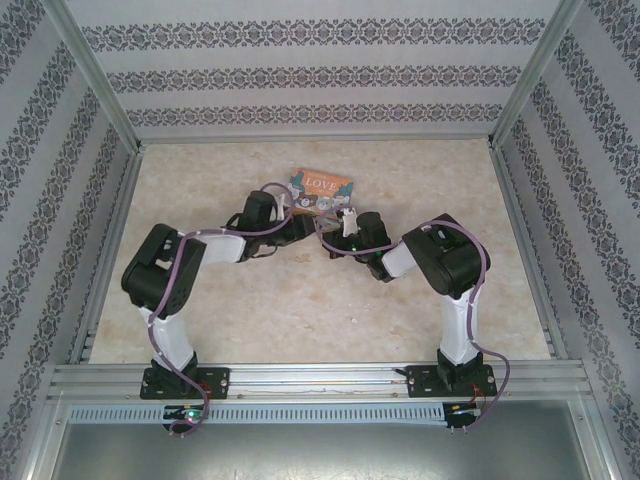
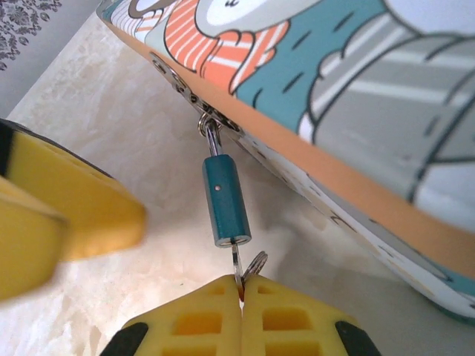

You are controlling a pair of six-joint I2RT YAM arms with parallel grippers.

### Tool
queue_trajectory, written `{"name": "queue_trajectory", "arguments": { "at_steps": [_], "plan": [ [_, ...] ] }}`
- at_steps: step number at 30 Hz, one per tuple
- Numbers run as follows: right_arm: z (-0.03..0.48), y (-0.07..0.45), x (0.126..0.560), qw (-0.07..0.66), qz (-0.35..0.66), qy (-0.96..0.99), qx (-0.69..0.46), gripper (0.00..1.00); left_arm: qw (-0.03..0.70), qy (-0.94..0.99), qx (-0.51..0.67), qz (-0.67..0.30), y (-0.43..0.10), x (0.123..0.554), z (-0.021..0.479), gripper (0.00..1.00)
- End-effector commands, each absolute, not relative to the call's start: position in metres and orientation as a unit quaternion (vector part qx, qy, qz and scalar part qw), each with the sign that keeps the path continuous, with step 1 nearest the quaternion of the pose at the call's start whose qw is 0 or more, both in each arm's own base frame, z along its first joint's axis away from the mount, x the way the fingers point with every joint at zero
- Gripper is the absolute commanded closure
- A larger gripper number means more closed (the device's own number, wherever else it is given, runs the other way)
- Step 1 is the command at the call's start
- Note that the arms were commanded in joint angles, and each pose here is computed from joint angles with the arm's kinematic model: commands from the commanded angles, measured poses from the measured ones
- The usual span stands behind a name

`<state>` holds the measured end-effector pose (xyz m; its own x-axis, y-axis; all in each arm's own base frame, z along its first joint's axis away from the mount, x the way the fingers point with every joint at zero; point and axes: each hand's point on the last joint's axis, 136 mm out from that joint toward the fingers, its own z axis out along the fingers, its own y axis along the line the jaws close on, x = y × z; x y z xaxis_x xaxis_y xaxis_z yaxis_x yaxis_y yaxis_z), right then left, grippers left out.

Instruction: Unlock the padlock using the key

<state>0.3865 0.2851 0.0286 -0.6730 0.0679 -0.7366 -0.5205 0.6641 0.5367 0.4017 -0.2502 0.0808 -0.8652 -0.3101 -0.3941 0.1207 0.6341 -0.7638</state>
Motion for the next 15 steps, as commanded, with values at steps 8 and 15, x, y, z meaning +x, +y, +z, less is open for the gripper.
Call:
{"name": "queue_trajectory", "arguments": {
  "at_steps": [8, 15],
  "plan": [
    [0.038, 0.294, 0.378, 0.343, 0.442, 0.823, -0.103, 1.0, 0.348, 0.815, -0.103, -0.452, -0.204, 0.408, 0.126, 0.42],
    [0.052, 0.297, 0.381, 0.314, 0.485, 0.815, -0.052, 1.0, 0.341, 0.793, -0.128, -0.488, -0.208, 0.409, 0.125, 0.43]
  ]
}}
